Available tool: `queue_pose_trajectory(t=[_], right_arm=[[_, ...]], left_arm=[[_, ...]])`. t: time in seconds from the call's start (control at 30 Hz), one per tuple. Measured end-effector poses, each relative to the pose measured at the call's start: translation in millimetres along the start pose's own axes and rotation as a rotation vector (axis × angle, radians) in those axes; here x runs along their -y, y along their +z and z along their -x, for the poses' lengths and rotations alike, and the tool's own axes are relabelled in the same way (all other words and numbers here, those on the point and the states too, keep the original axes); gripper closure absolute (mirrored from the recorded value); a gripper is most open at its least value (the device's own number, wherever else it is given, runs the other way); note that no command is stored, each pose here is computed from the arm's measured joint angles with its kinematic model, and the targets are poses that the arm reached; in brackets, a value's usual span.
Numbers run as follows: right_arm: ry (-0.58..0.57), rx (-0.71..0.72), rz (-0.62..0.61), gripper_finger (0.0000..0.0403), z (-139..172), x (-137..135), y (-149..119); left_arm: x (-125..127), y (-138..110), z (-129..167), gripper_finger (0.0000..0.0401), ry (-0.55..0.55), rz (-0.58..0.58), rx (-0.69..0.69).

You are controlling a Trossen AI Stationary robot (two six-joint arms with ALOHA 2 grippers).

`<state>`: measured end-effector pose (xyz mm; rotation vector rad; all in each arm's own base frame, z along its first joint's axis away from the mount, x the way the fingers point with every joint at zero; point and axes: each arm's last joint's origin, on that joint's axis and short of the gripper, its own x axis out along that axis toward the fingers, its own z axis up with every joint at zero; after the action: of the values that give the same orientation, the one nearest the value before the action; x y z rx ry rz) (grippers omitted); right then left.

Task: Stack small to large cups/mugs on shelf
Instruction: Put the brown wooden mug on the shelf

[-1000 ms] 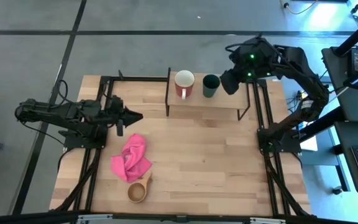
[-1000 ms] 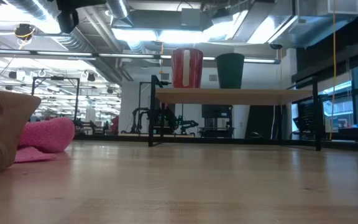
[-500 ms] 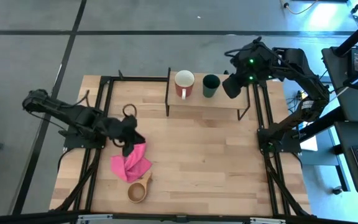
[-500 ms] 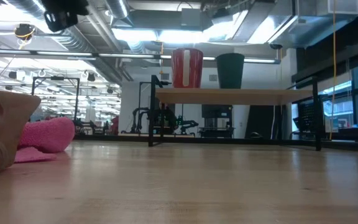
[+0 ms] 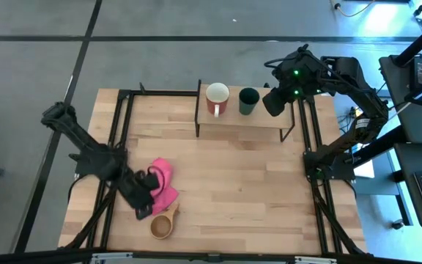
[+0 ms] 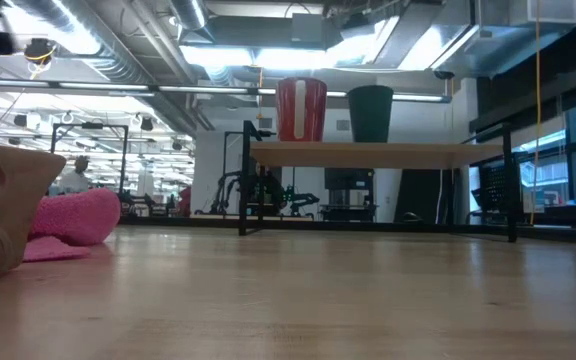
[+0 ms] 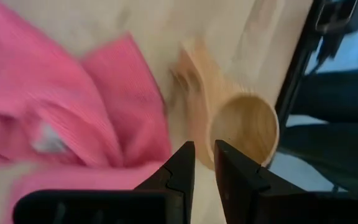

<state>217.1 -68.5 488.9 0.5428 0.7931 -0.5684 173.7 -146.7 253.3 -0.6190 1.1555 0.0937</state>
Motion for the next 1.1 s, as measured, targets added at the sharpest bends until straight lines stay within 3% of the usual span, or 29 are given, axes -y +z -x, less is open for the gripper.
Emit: queue_pose_trajectory(t=[0.23, 0.47, 0.87, 1.1], right_arm=[[0.000, 0.001, 0.025, 0.0325, 0.0, 0.0, 0.0], [-0.001, 0.001, 0.056, 0.0325, 0.0, 0.0, 0.0], [-0.028, 0.005, 0.090, 0.0325, 0.0, 1.1, -0.2], [-0.029, 0.002, 0.105, 0.0325, 0.0, 1.2, -0.5]], left_arm=[[21.6, -29.9, -29.0, 0.0346, 0.019, 0.023, -0.040], [28.5, -39.0, -57.4, 0.0346, 0.068, 0.028, -0.045], [30.1, -36.8, -60.3, 0.0343, 0.056, 0.043, -0.034], [29.8, -35.7, -60.4, 0.0294, 0.061, 0.064, -0.016]])
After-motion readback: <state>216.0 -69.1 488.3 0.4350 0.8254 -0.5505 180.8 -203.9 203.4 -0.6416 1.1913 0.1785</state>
